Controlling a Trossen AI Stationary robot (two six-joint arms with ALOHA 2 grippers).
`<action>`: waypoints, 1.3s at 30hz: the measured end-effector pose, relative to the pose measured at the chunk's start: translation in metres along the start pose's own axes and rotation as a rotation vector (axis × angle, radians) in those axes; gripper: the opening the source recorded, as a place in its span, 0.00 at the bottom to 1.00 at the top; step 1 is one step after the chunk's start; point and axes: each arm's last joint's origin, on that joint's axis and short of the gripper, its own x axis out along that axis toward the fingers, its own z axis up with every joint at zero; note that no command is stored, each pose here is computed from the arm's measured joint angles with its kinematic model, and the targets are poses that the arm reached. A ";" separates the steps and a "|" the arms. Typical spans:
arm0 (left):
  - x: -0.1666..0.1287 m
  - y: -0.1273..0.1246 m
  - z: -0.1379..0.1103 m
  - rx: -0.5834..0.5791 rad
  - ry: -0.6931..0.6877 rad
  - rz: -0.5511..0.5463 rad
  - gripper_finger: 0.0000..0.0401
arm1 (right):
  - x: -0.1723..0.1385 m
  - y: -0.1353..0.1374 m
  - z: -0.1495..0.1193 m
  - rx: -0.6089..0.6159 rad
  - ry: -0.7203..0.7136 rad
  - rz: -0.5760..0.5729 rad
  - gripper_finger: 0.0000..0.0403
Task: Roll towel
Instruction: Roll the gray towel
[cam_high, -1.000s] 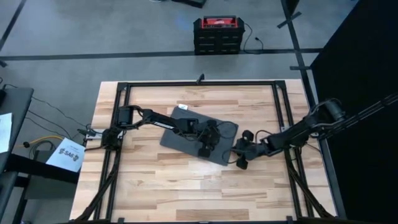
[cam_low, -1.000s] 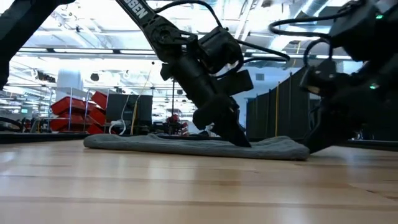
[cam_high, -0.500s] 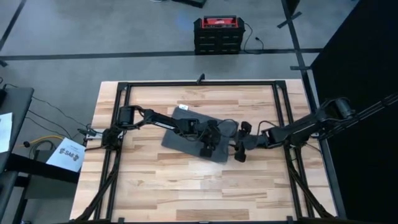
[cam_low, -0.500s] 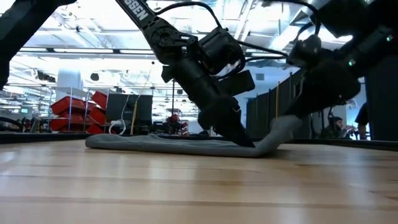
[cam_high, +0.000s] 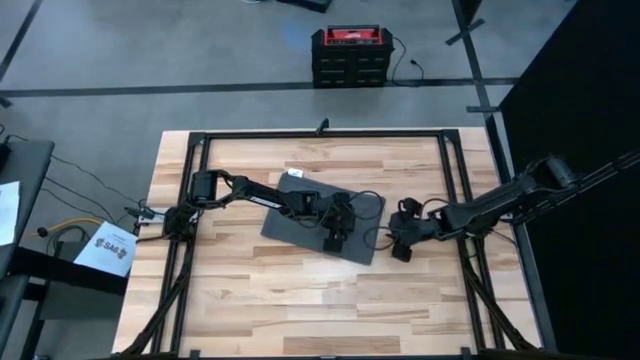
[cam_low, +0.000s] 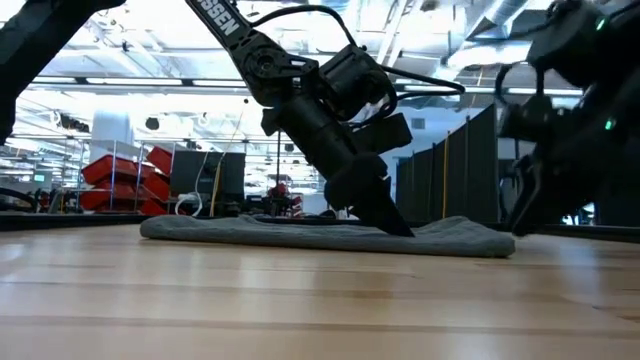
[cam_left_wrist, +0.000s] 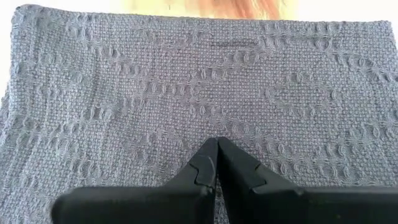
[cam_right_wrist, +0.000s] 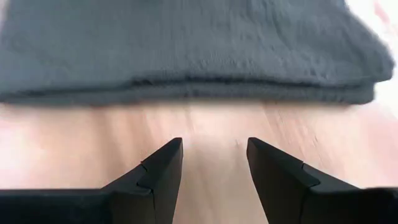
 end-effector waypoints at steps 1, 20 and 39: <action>0.000 0.000 0.000 -0.005 -0.001 0.000 0.00 | 0.005 -0.001 -0.001 -0.013 0.007 -0.007 0.42; 0.000 0.000 0.000 -0.015 0.000 0.001 0.00 | 0.020 0.005 0.044 -0.113 -0.161 0.067 0.42; 0.000 -0.001 0.000 -0.040 0.001 0.000 0.00 | 0.036 -0.008 0.064 0.074 -0.216 -0.060 0.42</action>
